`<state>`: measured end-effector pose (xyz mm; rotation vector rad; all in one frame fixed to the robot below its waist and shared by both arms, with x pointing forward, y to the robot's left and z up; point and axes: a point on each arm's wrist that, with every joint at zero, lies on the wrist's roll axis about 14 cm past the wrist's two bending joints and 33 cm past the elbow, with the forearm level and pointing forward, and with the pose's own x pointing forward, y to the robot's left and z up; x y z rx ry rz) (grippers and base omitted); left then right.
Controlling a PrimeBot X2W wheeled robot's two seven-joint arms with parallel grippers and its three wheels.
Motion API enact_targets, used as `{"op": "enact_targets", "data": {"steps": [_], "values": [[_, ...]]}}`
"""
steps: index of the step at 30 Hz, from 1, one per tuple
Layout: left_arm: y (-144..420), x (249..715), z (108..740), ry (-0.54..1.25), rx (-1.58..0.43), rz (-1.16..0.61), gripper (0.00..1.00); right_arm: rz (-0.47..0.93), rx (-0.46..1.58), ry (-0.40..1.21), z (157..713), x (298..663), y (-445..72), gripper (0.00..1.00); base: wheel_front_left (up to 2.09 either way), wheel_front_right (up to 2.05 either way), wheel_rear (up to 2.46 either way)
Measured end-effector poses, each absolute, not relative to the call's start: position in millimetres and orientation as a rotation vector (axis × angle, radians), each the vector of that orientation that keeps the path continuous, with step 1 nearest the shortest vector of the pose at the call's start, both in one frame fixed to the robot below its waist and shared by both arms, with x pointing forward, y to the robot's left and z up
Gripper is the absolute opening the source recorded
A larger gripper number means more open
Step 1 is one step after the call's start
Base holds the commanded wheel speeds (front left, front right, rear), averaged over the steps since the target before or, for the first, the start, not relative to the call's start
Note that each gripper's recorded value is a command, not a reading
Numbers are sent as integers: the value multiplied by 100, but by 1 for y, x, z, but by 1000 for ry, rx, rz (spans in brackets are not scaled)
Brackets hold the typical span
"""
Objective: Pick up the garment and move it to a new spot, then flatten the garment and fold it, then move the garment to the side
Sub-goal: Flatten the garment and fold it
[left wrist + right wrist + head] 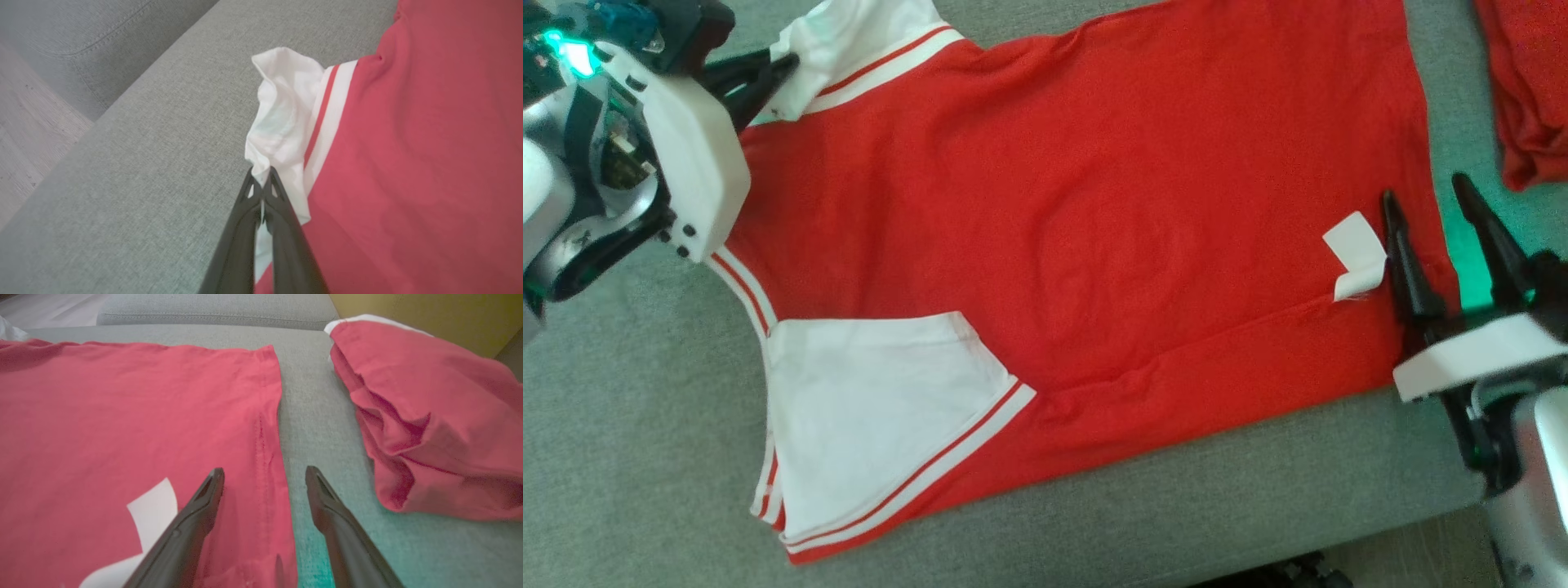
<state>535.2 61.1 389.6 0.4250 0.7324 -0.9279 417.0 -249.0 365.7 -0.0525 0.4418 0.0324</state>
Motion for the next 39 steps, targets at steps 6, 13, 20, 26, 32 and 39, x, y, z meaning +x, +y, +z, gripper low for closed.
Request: {"op": "enact_targets", "data": {"steps": [6,13,20,26,32,39], "values": [[67,547,403,669,480,-903,0,89,-69,388,389,452,-239,100,0,0,0],[79,577,413,590,603,-860,0,122,-136,487,391,506,-249,100,0,0,0],[89,583,401,615,640,-846,0,141,-201,666,371,533,-257,100,0,0,0],[94,586,400,615,646,-839,0,165,-227,710,363,546,-253,85,0,0,0],[94,585,398,620,643,-844,0,206,-236,721,358,551,-244,0,0,0,0],[93,591,405,567,657,-850,0,213,-230,649,367,561,-245,0,0,0,0]]}}
